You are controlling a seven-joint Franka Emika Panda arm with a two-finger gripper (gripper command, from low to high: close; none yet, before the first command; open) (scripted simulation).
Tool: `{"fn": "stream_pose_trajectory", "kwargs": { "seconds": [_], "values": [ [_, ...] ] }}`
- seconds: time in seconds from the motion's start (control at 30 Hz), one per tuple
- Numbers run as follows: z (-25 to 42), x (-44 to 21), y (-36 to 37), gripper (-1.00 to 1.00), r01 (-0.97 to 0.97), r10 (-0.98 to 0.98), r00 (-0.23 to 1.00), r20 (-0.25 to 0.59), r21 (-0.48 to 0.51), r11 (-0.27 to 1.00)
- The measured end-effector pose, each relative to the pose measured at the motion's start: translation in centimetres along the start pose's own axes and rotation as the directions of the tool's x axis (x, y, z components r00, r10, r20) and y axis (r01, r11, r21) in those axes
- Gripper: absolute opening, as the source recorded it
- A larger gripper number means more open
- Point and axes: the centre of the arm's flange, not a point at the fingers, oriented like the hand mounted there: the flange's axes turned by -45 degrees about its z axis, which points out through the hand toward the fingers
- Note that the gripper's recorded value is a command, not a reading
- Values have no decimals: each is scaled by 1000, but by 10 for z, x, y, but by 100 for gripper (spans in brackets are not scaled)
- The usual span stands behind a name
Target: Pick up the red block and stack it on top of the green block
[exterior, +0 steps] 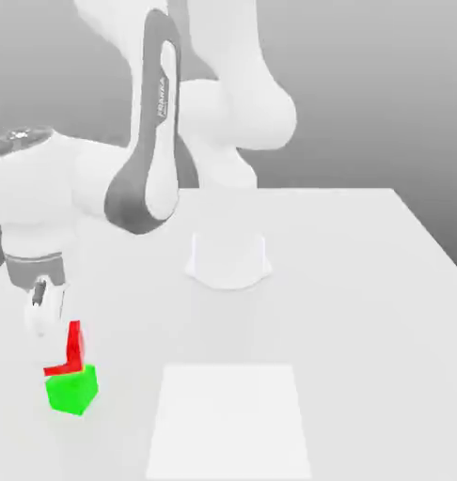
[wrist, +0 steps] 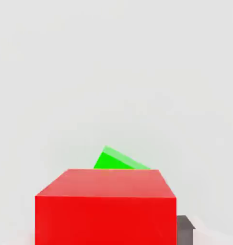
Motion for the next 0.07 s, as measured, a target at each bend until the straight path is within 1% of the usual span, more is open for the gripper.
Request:
{"fn": "stream_pose_trajectory", "kwargs": {
  "seconds": [0.07],
  "values": [
    [0,0,0,100,0,0,1000,0,0,1000]
  ]
}}
